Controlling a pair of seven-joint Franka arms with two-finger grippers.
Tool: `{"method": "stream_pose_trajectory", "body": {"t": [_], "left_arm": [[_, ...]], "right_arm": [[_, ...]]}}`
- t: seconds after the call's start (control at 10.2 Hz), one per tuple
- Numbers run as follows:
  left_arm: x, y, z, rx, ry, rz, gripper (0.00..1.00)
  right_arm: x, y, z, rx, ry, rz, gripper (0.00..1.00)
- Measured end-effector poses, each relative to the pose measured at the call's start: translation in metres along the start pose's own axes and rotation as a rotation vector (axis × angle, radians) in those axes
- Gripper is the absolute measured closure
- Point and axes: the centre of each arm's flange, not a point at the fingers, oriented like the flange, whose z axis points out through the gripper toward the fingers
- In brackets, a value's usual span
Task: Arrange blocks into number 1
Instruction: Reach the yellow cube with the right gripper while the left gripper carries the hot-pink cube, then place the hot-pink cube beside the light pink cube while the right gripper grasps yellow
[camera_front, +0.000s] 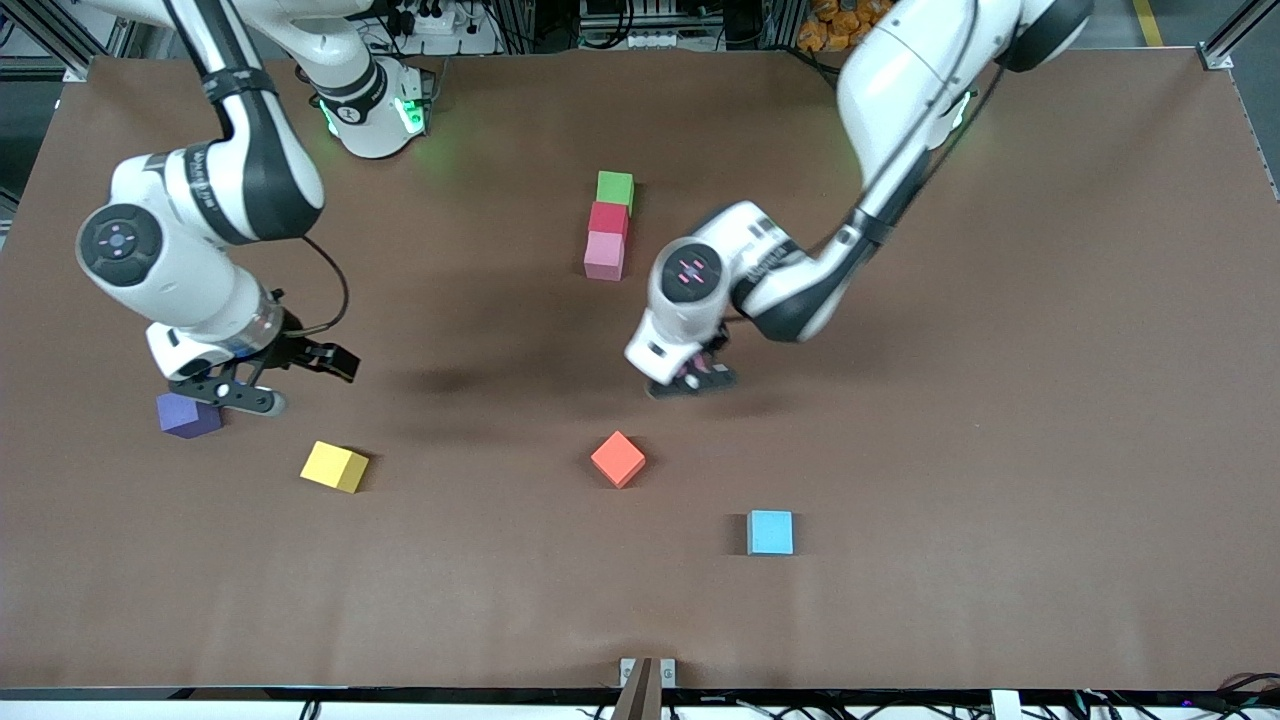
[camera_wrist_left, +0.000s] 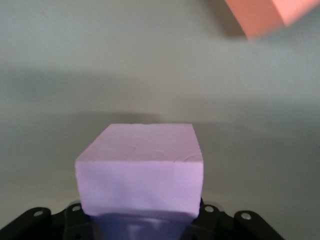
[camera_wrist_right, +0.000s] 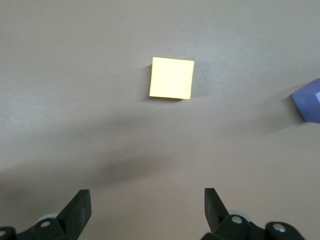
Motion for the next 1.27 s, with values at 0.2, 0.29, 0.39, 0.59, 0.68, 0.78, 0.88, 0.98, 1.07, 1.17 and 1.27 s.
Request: {"method": "stream_pose_trajectory", "body": {"t": [0.2,0.29,0.39,0.59,0.68,0.78,0.88,0.98,1.07,1.17,1.27], "left_arm": [[-0.040,0.025,0.023,0.025,-0.018,0.064,0.36],[-0.054,0.034,0.032,0.030,-0.024,0.095,0.36],[-0.062,0.041,0.037,0.027,-0.024,0.120,0.36],[-0.072,0.054,0.039,0.015,-0.021,0.140,0.36],[-0.077,0.058,0.039,0.014,-0.019,0.149,0.36],[-0.083,0.062,0.040,0.015,-0.020,0.158,0.36],[-0.090,0.065,0.043,0.018,-0.022,0.170,0.36],[-0.097,0.068,0.047,0.022,-0.025,0.180,0.36],[-0.101,0.070,0.050,0.025,-0.028,0.187,0.36],[-0.106,0.072,0.054,0.027,-0.030,0.194,0.36],[-0.110,0.074,0.056,0.027,-0.032,0.199,0.36]], "right_arm": [[0.009,0.012,0.023,-0.001,-0.015,0.016,0.00],[0.018,0.019,0.040,0.006,-0.001,0.031,0.00],[0.028,0.026,0.061,0.013,0.017,0.043,0.00],[0.048,0.031,0.101,0.021,0.056,0.055,0.00],[0.057,0.031,0.112,0.020,0.063,0.059,0.00],[0.065,0.032,0.114,0.018,0.071,0.063,0.00],[0.072,0.034,0.112,0.014,0.081,0.068,0.00],[0.078,0.037,0.110,0.009,0.090,0.075,0.00],[0.083,0.041,0.110,0.008,0.095,0.086,0.00],[0.089,0.042,0.115,0.015,0.093,0.103,0.00],[0.094,0.041,0.123,0.025,0.087,0.117,0.00]]}}
